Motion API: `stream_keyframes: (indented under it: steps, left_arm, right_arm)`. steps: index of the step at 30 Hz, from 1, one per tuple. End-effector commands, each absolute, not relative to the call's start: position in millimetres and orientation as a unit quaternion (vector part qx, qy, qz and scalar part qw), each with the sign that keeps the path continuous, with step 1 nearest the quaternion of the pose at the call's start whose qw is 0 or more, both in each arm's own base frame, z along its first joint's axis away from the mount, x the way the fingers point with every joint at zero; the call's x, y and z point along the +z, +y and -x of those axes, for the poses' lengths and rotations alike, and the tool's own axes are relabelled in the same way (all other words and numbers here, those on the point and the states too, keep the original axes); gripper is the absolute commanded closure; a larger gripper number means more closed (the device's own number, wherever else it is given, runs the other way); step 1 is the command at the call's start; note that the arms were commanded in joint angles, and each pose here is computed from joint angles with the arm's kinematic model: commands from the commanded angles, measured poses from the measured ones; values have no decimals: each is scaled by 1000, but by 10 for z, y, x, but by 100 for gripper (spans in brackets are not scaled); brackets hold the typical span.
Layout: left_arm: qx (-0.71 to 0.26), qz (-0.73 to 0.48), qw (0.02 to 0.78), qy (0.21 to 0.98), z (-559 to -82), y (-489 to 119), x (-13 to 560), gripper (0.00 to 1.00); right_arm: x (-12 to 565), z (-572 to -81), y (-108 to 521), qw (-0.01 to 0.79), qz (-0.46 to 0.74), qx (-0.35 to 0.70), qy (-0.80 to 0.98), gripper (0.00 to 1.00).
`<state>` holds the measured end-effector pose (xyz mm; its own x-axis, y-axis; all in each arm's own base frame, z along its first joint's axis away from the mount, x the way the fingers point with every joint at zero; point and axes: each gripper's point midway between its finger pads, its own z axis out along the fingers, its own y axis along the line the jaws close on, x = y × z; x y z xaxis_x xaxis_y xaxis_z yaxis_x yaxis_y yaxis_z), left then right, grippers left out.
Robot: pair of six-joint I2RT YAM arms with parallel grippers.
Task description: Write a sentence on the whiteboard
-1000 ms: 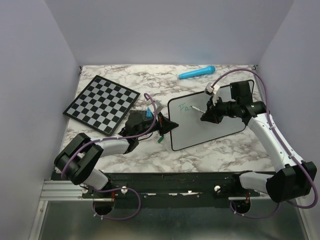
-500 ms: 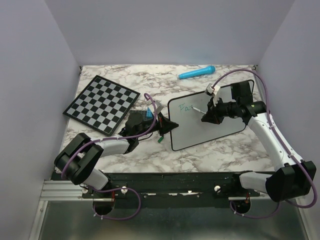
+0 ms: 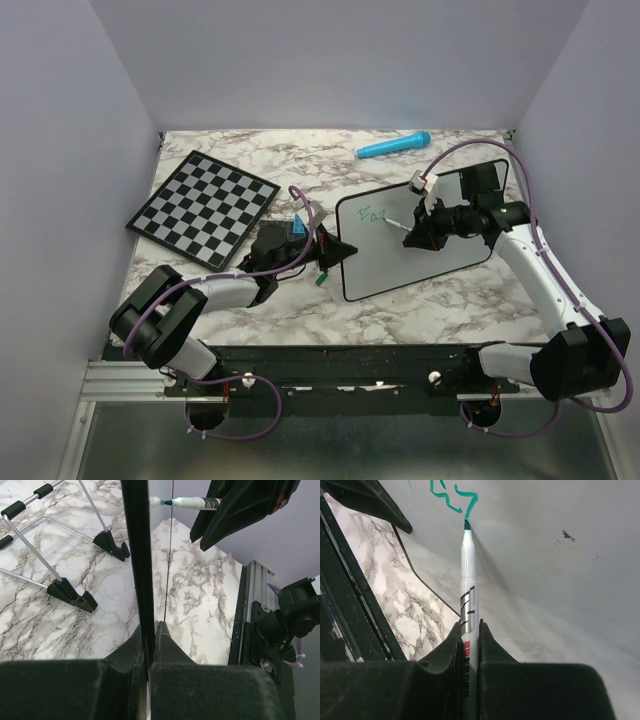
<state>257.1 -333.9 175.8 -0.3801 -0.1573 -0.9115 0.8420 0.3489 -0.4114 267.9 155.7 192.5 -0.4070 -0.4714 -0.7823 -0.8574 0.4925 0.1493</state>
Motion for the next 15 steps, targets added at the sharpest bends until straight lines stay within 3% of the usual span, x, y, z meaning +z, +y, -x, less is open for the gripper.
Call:
stream_keyframes:
  steps: [1,15]
  left_arm:
    - [-476,-285,497,668,-2621,-3326,1593,100]
    - [-475,-285,496,669,-2620,-3319,1586,100]
  right_arm:
    - [2075,-2792,1491,374,406,251,795,100]
    - [2149,-2867,1471,390,393,240,797,100]
